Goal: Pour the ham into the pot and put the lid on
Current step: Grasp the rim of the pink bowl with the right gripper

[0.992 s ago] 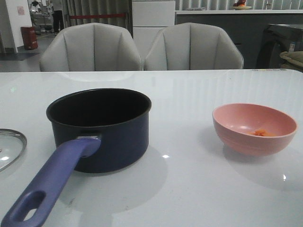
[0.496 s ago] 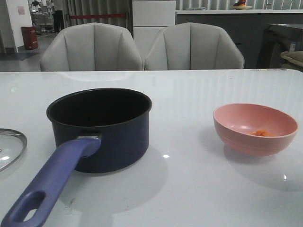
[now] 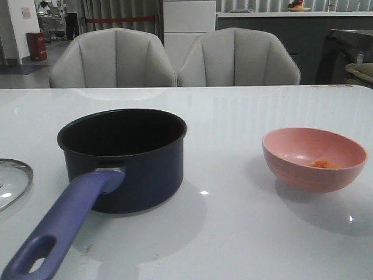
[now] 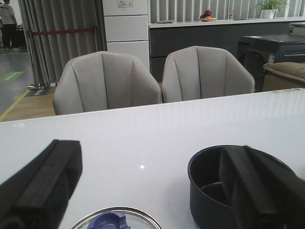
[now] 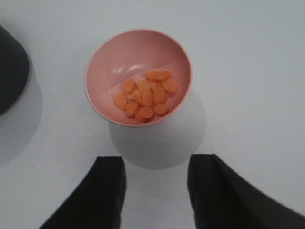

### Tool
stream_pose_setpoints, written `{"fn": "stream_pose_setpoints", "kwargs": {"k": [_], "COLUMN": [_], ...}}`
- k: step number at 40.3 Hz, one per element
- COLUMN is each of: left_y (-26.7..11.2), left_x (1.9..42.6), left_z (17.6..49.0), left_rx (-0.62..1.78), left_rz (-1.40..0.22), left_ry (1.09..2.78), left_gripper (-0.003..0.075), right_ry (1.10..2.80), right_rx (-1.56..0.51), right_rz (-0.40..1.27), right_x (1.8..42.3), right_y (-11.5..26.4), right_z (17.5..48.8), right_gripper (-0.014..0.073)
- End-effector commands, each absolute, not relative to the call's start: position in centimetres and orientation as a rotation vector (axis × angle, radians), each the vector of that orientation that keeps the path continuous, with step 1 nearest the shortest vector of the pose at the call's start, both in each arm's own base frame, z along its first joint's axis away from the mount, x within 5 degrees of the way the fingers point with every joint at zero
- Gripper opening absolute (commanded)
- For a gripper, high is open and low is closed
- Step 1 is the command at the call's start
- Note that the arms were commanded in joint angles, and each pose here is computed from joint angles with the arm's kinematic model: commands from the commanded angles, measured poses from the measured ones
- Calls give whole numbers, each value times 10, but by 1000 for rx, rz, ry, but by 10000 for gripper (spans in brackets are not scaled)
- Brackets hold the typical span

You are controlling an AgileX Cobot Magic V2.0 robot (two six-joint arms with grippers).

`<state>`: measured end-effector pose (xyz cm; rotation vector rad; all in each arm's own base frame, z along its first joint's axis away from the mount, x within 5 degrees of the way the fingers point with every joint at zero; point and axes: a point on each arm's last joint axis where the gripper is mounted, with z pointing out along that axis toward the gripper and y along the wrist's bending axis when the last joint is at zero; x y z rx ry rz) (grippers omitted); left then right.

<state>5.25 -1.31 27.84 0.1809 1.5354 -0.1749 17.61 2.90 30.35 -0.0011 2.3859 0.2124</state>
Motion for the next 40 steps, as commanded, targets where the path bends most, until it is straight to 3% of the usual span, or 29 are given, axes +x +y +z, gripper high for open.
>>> {"fn": "stream_pose_setpoints", "kwargs": {"k": [1,9,18,40], "left_y": [-13,-13,-13,-13], "left_x": [51,52,52,52], "left_z": [293,292,292,292], "left_rx": [163,166,166,166], "left_rz": [-186,-187,-187,-187], "left_ry": [1452,1463,1463,1465], "left_gripper": [629,629,629,629], "right_ry": [2390,2576,2670,2817], "right_rx": [27,127,145,101], "right_rz": [217,172,183,199], "right_x": [200,254,301,366], "right_y": [31,18,9,11], "right_z": [316,304,284,208], "right_gripper": [445,445,445,427]}}
